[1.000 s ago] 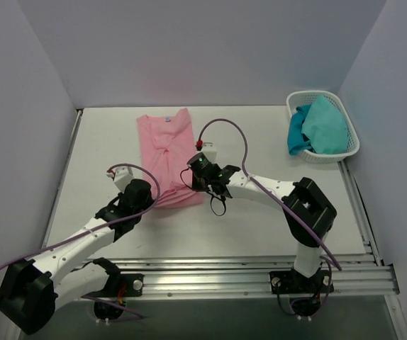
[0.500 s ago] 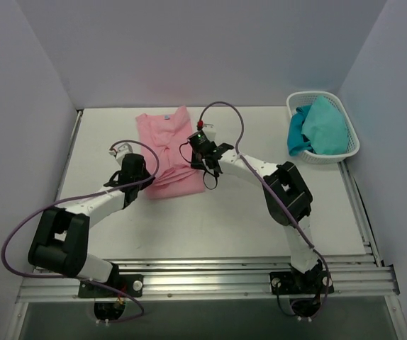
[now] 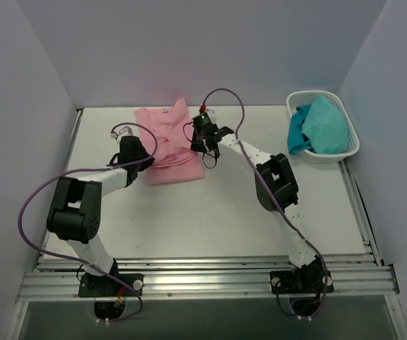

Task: Fold and stack the t-shirts
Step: Fold the folded rectangular tshirt in 1/3 of the way

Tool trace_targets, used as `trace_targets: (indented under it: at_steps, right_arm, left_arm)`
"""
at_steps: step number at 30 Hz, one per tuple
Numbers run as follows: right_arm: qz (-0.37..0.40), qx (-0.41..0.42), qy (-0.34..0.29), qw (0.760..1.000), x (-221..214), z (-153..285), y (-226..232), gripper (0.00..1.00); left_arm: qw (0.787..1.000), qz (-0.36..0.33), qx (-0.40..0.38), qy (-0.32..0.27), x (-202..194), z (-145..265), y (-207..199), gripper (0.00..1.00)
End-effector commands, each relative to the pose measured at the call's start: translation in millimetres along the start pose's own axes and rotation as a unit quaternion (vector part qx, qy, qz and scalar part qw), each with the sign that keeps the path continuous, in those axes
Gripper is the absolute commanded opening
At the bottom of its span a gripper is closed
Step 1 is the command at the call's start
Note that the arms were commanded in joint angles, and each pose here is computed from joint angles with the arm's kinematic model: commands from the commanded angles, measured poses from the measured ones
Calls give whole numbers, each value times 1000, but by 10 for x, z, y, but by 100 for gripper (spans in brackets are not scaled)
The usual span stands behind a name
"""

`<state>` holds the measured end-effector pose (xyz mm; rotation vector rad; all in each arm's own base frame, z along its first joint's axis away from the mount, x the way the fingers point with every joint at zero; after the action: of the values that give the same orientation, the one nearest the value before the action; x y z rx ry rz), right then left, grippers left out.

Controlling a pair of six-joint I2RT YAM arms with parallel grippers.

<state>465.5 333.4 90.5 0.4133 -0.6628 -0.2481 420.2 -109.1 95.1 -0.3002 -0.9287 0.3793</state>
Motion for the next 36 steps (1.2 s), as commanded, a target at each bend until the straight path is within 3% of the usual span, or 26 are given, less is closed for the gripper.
trace_targets:
  at_steps: [1,6,7,8,9,10,11,12,18,21,22,28,29,32,33,35,36]
  right_arm:
    - [5,29,8,1000,140,6,173,0]
    - [-12,62,-2,998,363,-175,297,0]
    - [-22,65,-2,998,399,-211,295,8]
    - [-32,59,0,998,425,-325,201,27]
    - [-40,68,-7,997,505,-326,233,49]
    - [-50,77,-17,996,569,-350,253,93]
    - [-56,76,-20,995,585,-411,220,100]
    - [-64,80,-34,994,708,-405,218,100]
    - [-83,126,-108,983,1290,-227,339,100]
    - [-69,134,-146,978,1536,79,425,100]
    - [-65,141,-164,974,1671,302,483,100]
    - [-52,126,-175,975,1599,828,374,100]
    - [-49,103,-147,983,1356,731,202,100]
    - [-56,117,-160,979,1270,1002,169,100]
    - [-59,86,-142,984,1038,892,-67,100]
    - [-72,99,-145,982,965,1058,-110,100]
    - [-76,84,-127,985,758,980,-280,100]
  left_arm:
    - [998,2,-38,-43,358,-118,-142,2]
    - [998,20,-37,-40,460,-386,-50,3]
    - [998,23,-37,-39,490,-433,-38,5]
    - [999,28,-32,-23,432,-563,53,13]
    - [998,29,-44,-26,535,-633,9,45]
    - [998,33,-45,-23,562,-702,27,63]
    - [998,43,-45,-3,462,-851,99,82]
    - [997,52,-49,-6,533,-934,162,95]
    - [989,97,-109,-1,1141,-1267,14,94]
    - [988,83,-127,-27,1532,-1120,-196,94]
    - [988,85,-119,-42,1708,-1062,-79,94]
    - [988,60,-106,-99,2166,-409,-176,94]
    - [991,55,-86,-91,2105,-236,-123,94]
    - [992,53,-43,-105,2043,97,-7,94]
    - [995,56,-19,-80,1751,78,152,94]
    - [994,57,-7,-93,1637,258,210,94]
    - [996,63,12,-60,1276,237,373,94]
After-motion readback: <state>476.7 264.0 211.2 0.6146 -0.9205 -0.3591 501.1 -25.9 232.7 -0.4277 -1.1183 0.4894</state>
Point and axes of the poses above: each gripper's point midway between its finger pads, its own z axis back along the fingers, its own y axis along the line the jaws close on, x = y × z, the point moved 4 cm from there along z, back along the fingers, and after that the axes turned 10 degrees about -z, right-handed, at the moved point
